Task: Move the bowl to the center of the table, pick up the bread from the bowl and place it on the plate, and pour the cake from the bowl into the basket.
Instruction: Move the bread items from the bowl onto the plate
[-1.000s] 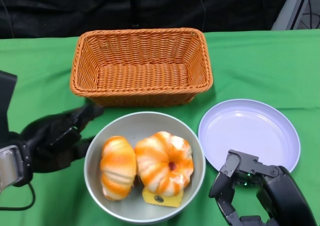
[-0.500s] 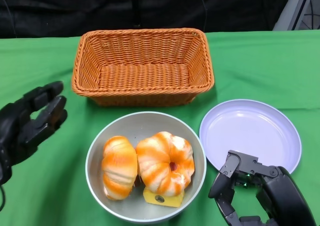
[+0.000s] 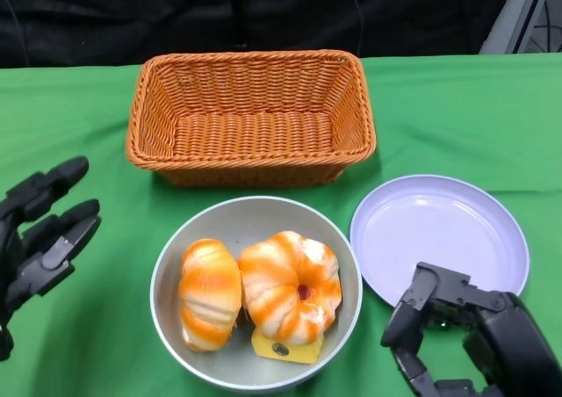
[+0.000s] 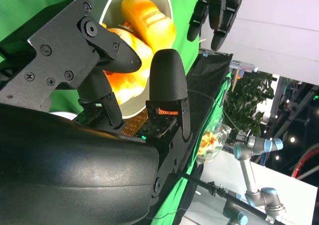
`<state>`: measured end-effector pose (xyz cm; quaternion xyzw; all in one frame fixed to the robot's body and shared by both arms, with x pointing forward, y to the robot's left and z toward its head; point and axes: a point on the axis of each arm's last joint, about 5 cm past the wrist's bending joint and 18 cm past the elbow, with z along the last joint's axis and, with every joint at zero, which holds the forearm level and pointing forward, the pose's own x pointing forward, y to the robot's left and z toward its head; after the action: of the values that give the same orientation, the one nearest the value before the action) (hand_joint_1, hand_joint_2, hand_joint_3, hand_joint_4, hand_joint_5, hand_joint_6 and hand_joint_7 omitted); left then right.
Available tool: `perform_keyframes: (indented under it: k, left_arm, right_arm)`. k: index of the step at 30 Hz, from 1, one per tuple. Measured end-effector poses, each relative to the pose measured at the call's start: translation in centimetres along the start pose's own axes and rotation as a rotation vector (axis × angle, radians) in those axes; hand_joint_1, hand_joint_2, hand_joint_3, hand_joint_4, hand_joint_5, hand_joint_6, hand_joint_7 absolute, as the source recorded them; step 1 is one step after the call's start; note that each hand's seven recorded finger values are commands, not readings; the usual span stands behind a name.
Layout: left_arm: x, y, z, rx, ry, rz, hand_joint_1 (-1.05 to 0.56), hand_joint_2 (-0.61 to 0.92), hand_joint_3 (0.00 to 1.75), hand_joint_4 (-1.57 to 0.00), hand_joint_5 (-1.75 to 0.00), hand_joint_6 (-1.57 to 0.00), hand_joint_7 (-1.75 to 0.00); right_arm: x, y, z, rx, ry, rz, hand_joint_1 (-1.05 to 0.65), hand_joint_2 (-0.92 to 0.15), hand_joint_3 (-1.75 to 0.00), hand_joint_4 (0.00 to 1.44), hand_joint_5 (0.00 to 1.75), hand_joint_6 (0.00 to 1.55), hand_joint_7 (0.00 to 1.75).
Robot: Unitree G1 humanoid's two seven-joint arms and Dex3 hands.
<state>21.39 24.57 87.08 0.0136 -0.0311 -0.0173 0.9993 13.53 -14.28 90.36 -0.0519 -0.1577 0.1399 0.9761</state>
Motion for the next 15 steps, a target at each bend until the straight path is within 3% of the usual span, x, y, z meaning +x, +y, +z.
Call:
perform_keyframes:
  k: [3, 5, 8, 9, 11, 15]
  left_arm:
    - [-0.2, -0.1, -0.8, 0.040, -0.073, 0.023, -0.08, 0.92, 0.35, -1.03, -0.29, -1.04, -0.22]
    - [-0.2, -0.1, -1.0, 0.063, -0.129, 0.025, -0.06, 0.92, 0.40, -0.99, -0.62, -1.12, -0.29]
    - [0.0, -0.2, -1.2, 0.077, -0.175, 0.025, -0.05, 0.92, 0.42, -0.96, -0.78, -1.15, -0.33]
    - [0.1, -0.3, -1.2, 0.084, -0.185, 0.023, -0.06, 0.92, 0.42, -0.91, -1.00, -1.12, -0.42]
    - [0.1, -0.3, -1.3, 0.098, -0.197, 0.015, -0.06, 0.91, 0.43, -0.84, -1.18, -1.01, -0.65]
    - [0.1, -0.3, -1.4, 0.114, -0.204, 0.009, -0.08, 0.91, 0.45, -0.80, -1.25, -0.96, -0.75]
  right_arm:
    - [-0.2, -0.3, 0.0, -0.010, 0.003, -0.002, 0.04, -0.36, -1.26, 0.75, 1.45, 0.69, 1.26]
    - [-0.4, -0.6, 0.2, -0.023, 0.002, 0.000, 0.01, -0.39, -1.16, 0.71, 1.36, 0.68, 1.14]
    - [-0.5, -0.8, 0.2, -0.035, 0.009, 0.002, -0.01, -0.44, -1.05, 0.69, 1.32, 0.68, 1.06]
    - [-0.5, -0.9, 0.4, -0.044, 0.011, 0.009, -0.08, -0.57, -0.75, 0.58, 1.19, 0.57, 0.90]
    - [-0.4, -1.3, 0.9, -0.083, 0.001, 0.039, -0.18, -0.77, -0.31, 0.49, 1.01, 0.52, 0.66]
    - [0.2, -2.0, 2.0, -0.190, 0.009, 0.108, -0.30, -0.88, -0.03, 0.36, 0.76, 0.42, 0.38]
